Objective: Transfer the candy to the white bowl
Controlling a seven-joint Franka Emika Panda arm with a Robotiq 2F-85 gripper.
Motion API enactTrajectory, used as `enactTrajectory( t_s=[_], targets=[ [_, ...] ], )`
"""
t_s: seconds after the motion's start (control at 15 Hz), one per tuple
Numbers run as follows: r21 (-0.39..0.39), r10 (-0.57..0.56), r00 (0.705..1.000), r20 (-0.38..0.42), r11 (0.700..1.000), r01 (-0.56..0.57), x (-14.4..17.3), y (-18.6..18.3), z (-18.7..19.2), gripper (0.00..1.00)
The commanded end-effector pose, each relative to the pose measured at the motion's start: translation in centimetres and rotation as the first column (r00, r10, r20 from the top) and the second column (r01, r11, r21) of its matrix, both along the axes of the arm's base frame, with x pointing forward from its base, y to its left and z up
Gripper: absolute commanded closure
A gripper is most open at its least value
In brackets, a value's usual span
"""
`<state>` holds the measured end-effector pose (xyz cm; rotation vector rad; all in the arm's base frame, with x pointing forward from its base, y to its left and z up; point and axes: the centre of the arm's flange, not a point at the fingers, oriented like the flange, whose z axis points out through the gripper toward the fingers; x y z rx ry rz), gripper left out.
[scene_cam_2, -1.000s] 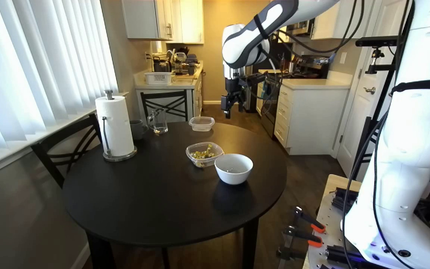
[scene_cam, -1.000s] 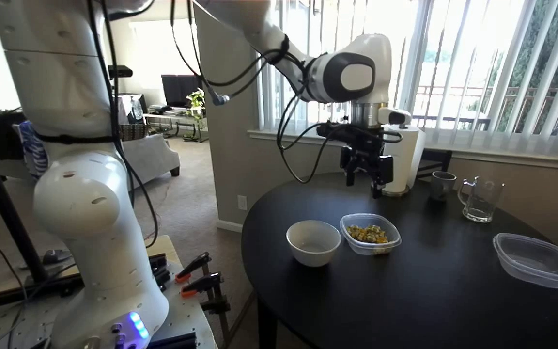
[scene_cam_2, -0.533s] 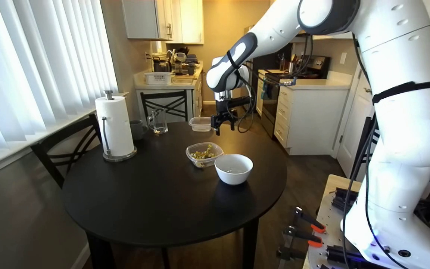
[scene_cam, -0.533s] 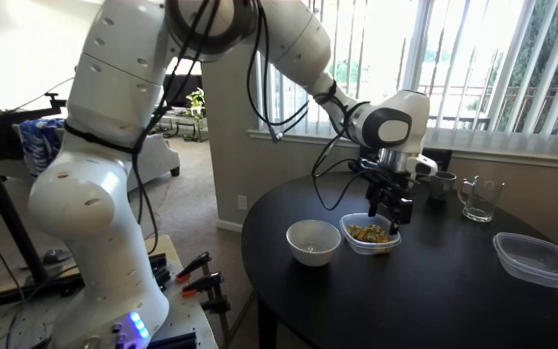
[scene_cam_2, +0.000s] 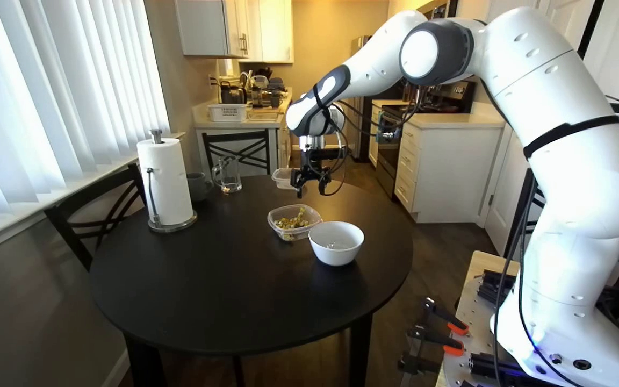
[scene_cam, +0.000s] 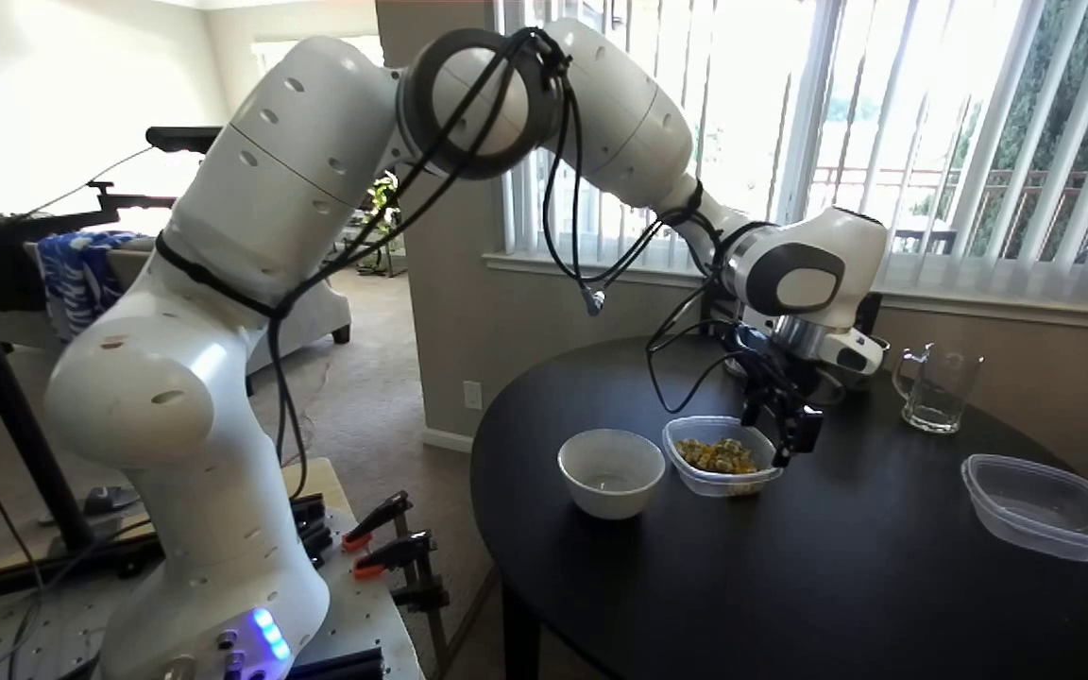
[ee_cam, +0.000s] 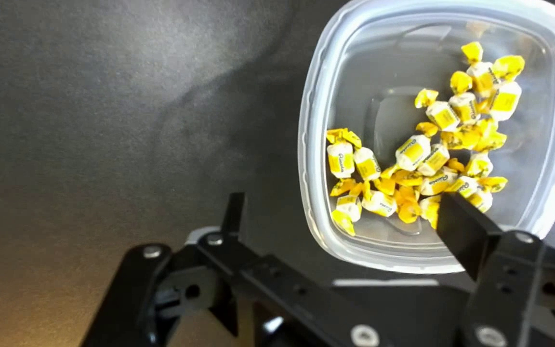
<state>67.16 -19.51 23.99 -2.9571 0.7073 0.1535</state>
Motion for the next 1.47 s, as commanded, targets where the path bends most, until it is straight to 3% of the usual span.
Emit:
enactTrajectory(
  t_s=[0.0, 0.2, 0.8, 1.0, 1.4],
  targets=[
    [0.017, -0.057, 0.998, -0.033, 0.998, 0.058, 2.3, -0.6, -2.1, 0.0],
    [0.011, -0.052, 0.996, -0.076, 0.999, 0.053, 2.2, -1.1, -3.4, 0.0],
    [0.006, -0.032, 0.998, -0.059, 0.999, 0.032, 1.5, -0.9, -3.8, 0.0],
    [-0.025, -0.054, 0.997, -0.048, 0.998, 0.053, 0.3, -0.9, -4.3, 0.0],
    [-0.064, -0.124, 0.987, -0.103, 0.991, 0.118, -2.5, -1.4, -4.8, 0.0]
  ],
)
